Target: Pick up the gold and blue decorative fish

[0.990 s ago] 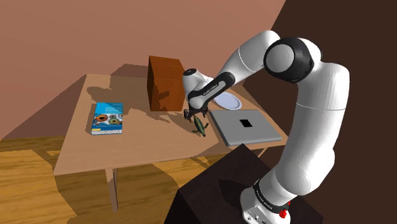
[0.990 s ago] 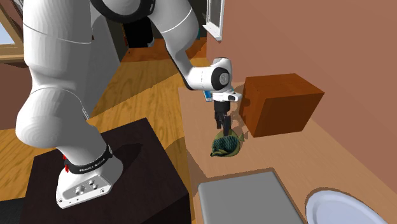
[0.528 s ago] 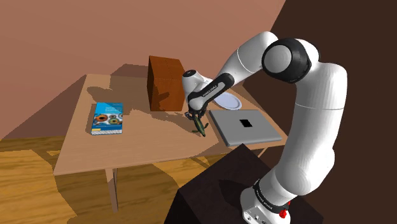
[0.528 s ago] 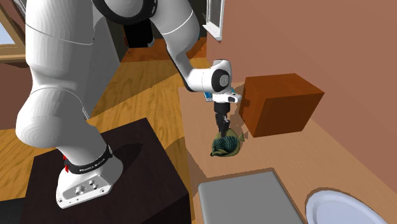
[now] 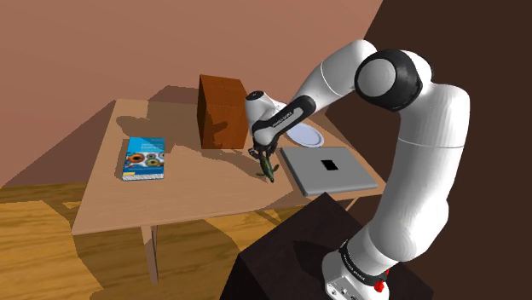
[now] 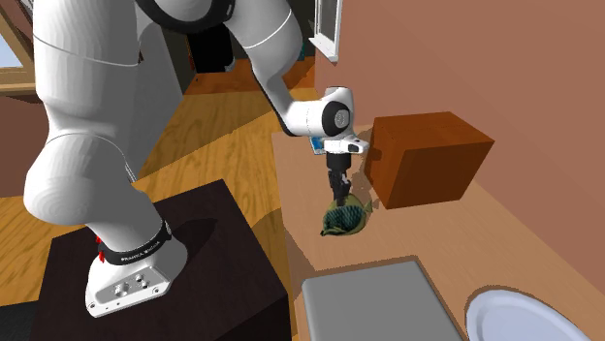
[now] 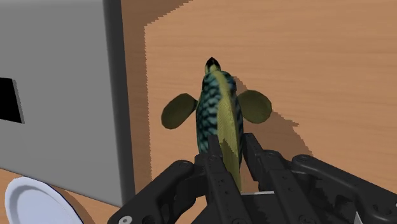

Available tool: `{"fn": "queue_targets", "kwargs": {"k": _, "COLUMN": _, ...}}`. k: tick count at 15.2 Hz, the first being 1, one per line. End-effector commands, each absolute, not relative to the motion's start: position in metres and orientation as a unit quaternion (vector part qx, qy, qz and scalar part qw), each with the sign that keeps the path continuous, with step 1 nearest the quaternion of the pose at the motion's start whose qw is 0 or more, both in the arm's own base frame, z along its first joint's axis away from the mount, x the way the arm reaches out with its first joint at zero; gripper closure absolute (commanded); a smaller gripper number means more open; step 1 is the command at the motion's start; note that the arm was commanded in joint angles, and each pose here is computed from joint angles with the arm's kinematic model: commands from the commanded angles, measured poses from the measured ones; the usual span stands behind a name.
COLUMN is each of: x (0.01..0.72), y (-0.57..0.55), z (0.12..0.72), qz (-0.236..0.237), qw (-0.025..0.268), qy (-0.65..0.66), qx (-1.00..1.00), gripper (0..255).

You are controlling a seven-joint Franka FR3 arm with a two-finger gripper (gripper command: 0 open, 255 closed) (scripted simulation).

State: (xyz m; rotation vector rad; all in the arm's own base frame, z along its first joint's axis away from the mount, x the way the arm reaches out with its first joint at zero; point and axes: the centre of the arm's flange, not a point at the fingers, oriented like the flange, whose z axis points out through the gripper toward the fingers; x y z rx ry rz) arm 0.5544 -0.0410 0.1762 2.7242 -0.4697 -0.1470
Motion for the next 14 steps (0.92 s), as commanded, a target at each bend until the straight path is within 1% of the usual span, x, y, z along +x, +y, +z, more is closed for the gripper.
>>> {"fn": "queue_targets", "kwargs": {"k": 1, "x": 0.554, "y": -0.041, "z": 0.186, "qz": -0.052, "qw": 0.186, "qy": -0.167, "qx": 0.967, "gripper": 255}}
{"fn": "queue_targets", "kwargs": {"k": 12, "x": 0.554, "y": -0.041, "z": 0.244, "qz": -0.052, "qw": 0.186, "qy": -0.167, "qx": 0.967, "gripper": 255}}
{"fn": "queue_targets", "kwargs": {"k": 14, "x": 0.554, "y": -0.041, "z": 0.245, "qz": -0.052, "qw": 0.186, "qy": -0.167, "qx": 0.967, "gripper": 255}}
